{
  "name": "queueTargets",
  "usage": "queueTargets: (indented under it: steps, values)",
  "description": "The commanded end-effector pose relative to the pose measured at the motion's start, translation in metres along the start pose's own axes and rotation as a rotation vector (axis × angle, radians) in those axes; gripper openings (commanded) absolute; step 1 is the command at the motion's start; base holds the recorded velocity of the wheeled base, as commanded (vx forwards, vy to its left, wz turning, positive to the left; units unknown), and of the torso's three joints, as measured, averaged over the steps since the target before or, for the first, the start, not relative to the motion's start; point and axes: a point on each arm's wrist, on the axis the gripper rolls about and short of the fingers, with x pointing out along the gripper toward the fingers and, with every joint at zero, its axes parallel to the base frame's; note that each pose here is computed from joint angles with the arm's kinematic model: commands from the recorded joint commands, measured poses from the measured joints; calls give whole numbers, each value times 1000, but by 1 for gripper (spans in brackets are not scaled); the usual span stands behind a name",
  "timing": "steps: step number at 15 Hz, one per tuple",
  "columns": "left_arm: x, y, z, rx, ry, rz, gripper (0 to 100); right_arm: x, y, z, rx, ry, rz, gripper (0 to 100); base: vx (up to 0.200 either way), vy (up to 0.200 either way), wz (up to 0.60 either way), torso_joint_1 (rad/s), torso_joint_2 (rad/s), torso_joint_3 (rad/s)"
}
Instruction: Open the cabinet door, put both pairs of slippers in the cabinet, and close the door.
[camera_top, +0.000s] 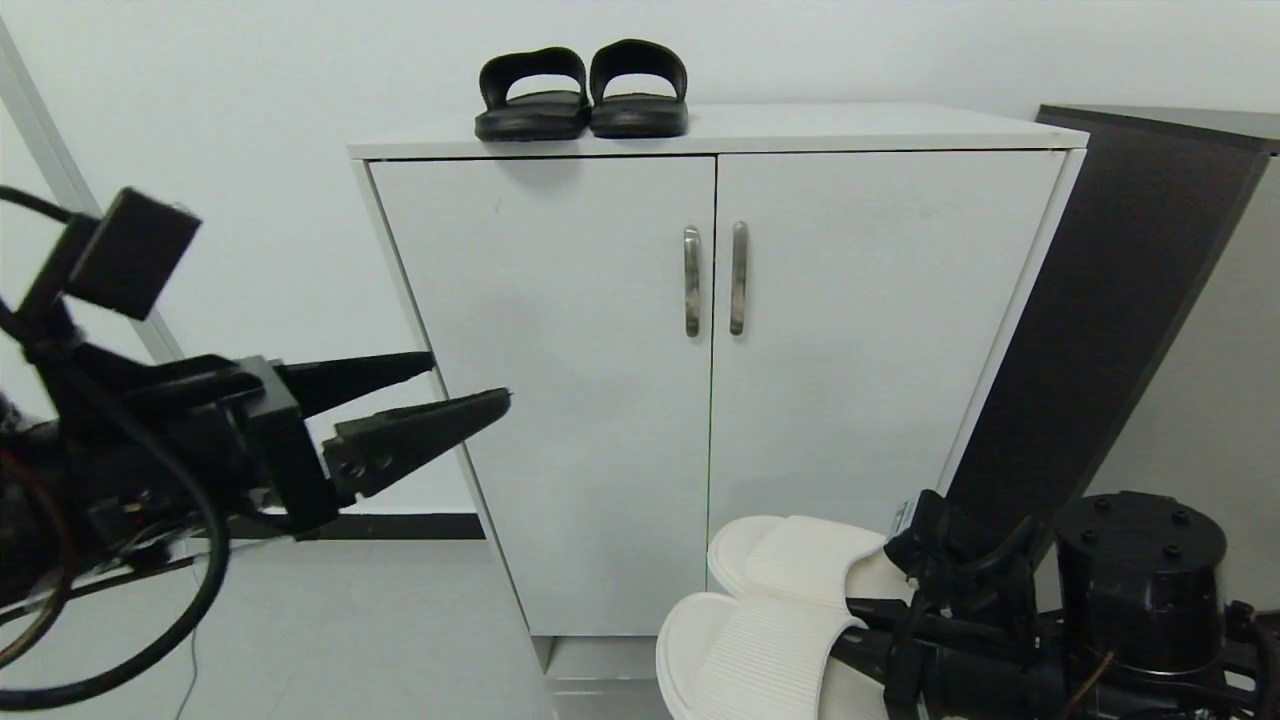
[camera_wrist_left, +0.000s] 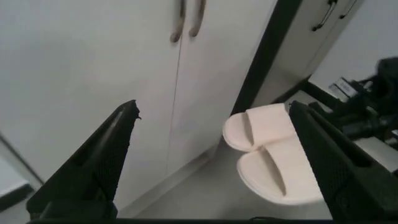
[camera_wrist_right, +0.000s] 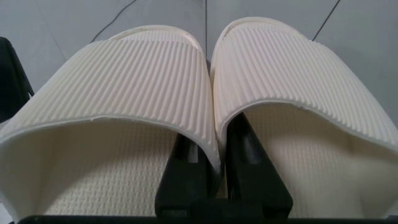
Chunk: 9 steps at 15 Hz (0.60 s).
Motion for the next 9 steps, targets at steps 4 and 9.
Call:
queueTargets:
  steps: [4,9]
  values:
    - [123,-9,4,-39,-102,-158,100,2,0,-3,3,16,2,0,0,0,0,0,0,0]
    - [164,-21,37,-55,-43,-270,100,5,4,-5,-3,23,17,0,0,0,0,0,0,0]
